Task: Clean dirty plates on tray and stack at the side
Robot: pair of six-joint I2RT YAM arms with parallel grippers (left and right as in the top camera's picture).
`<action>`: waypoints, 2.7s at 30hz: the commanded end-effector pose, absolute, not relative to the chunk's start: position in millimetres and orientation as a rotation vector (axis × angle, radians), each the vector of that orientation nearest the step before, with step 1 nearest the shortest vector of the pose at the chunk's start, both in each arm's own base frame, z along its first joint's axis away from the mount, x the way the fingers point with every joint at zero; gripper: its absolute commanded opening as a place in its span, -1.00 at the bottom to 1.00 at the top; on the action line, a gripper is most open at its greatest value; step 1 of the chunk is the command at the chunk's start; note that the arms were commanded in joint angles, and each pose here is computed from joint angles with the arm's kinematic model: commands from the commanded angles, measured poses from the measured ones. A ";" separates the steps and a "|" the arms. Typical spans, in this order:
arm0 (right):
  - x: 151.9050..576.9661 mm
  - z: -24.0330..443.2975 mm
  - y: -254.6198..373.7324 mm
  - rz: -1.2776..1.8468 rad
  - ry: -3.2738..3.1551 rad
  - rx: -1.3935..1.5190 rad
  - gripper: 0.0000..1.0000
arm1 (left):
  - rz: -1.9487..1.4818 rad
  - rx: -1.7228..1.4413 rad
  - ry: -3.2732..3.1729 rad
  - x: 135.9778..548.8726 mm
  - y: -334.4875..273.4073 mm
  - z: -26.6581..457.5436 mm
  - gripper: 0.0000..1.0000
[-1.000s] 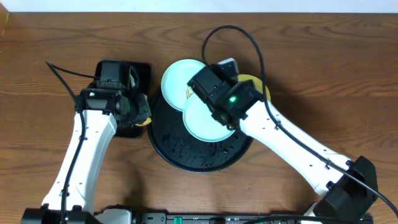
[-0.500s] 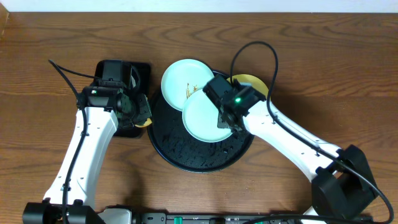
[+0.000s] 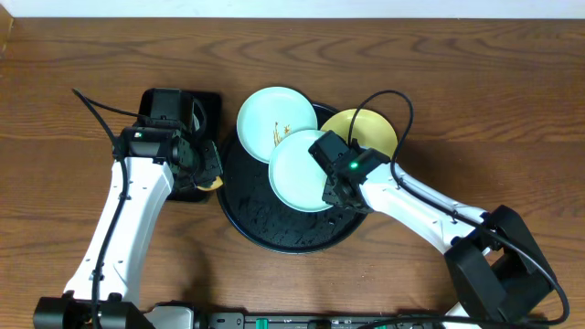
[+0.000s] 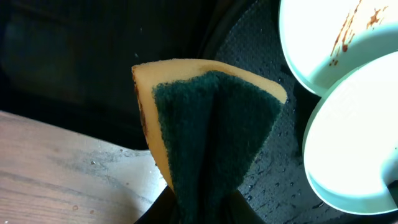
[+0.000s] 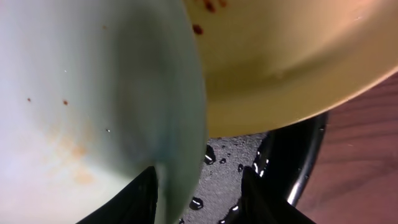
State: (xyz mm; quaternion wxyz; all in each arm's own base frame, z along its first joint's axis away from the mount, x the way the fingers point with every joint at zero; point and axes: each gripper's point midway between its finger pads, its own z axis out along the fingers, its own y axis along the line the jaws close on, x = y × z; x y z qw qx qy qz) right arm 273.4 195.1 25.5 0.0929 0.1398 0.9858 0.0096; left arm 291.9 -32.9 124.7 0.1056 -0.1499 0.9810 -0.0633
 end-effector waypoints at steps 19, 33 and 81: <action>307.9 39.1 196.1 0.068 2.822 0.265 -0.97 | -0.170 -0.419 2.884 294.0 -29.9 129.8 -0.67; 358.4 156.1 197.5 -0.028 2.549 -0.054 -0.96 | -0.171 -0.419 2.883 294.1 -30.0 129.8 -0.68; 329.5 45.9 192.8 0.005 2.921 0.555 -0.28 | -0.167 -0.422 2.898 290.5 -29.7 128.9 -0.67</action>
